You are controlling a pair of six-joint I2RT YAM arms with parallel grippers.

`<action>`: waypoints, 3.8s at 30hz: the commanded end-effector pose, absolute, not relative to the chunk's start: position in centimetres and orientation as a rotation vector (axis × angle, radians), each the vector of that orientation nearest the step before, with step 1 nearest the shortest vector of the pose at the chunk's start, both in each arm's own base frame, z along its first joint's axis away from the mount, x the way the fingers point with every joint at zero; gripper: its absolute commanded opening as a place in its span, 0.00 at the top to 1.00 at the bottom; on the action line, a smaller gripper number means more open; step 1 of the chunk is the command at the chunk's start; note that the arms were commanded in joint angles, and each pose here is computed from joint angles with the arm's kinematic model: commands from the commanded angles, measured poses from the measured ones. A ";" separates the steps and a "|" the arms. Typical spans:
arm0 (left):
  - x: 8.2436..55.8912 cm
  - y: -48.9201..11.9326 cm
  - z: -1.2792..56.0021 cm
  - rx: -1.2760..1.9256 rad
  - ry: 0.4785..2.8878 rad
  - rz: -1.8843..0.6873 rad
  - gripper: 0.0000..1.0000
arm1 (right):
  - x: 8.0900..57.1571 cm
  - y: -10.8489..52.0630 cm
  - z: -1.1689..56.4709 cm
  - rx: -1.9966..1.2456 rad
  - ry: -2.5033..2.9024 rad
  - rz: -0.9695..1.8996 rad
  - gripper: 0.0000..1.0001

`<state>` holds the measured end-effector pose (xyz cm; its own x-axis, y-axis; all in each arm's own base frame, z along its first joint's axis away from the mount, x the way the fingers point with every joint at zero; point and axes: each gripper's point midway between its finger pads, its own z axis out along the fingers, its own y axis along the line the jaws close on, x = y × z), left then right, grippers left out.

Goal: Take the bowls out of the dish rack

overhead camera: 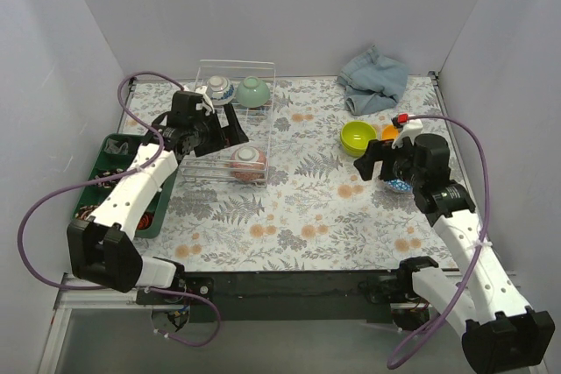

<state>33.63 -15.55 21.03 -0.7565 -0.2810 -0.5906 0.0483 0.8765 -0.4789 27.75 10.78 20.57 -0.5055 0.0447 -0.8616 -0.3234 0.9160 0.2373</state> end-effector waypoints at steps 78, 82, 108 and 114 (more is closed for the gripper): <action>36.6 -16.1 13.2 -0.388 2.653 -0.846 0.44 | 22.8 13.7 18.8 -0.398 1.974 0.678 0.03; 37.4 -15.8 14.9 -0.378 2.600 -0.818 0.51 | 22.8 13.8 18.8 -0.398 1.979 0.680 0.04; 40.6 -11.3 23.4 0.106 2.282 -0.154 0.67 | 23.7 15.6 20.6 -0.475 1.957 0.782 0.05; 40.0 -14.0 25.6 0.348 2.158 0.039 0.68 | 23.9 16.0 21.0 -0.495 1.953 0.800 0.05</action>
